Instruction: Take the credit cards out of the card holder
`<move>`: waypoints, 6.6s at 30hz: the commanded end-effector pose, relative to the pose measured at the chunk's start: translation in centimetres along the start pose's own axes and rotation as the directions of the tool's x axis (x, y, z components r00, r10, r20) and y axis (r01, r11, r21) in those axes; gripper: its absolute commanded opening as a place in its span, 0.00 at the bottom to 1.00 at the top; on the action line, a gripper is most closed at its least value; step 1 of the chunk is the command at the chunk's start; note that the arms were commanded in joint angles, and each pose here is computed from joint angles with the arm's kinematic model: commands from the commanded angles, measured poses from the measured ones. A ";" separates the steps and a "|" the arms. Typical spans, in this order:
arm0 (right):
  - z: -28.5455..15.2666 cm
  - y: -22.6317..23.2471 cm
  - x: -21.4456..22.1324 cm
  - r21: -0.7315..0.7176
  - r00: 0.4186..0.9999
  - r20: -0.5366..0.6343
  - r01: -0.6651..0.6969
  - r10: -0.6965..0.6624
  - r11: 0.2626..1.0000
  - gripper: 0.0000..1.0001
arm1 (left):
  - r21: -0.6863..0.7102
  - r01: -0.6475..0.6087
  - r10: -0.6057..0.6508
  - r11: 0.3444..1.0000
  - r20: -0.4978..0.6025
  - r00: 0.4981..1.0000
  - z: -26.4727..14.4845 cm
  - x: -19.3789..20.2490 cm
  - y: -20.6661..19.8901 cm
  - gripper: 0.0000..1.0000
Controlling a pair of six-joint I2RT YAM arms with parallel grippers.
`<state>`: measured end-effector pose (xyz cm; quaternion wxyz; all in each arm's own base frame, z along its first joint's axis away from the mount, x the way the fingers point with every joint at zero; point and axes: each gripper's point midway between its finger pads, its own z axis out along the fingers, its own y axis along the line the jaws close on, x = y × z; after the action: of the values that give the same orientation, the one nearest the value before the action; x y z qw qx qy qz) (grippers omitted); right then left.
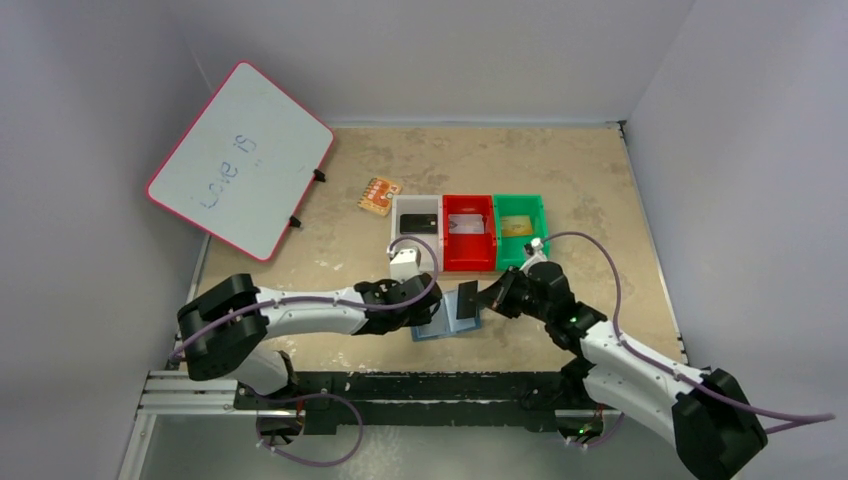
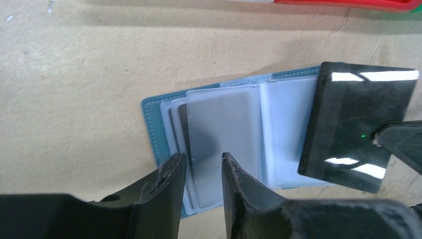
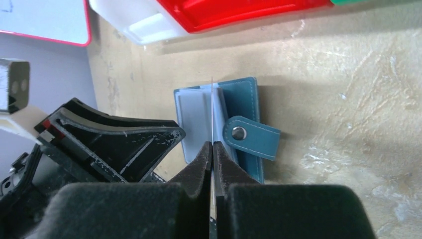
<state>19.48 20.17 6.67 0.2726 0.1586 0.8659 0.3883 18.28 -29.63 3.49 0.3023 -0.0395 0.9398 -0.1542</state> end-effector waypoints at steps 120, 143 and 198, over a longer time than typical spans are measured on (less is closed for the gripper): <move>-7.2 14.5 4.7 -0.842 0.744 -0.026 0.344 -0.668 0.416 0.00 | 0.791 -0.309 0.351 0.527 0.129 0.927 -15.8 -7.1 -6.2 0.05; -3.9 17.1 -11.3 -0.062 0.393 0.507 0.905 -0.767 0.422 0.00 | -0.319 0.182 0.097 0.930 0.692 0.716 -22.0 -20.6 18.4 0.81; 15.4 15.6 -10.4 0.111 -0.284 -0.045 0.951 -0.958 -0.288 0.00 | -0.553 0.400 0.072 0.731 0.645 0.761 -19.9 -21.5 26.3 0.91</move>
<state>36.47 33.15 11.28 0.4676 -0.5638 0.6806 -0.0144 24.57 3.88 20.61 0.5273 -0.2597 0.7870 0.1872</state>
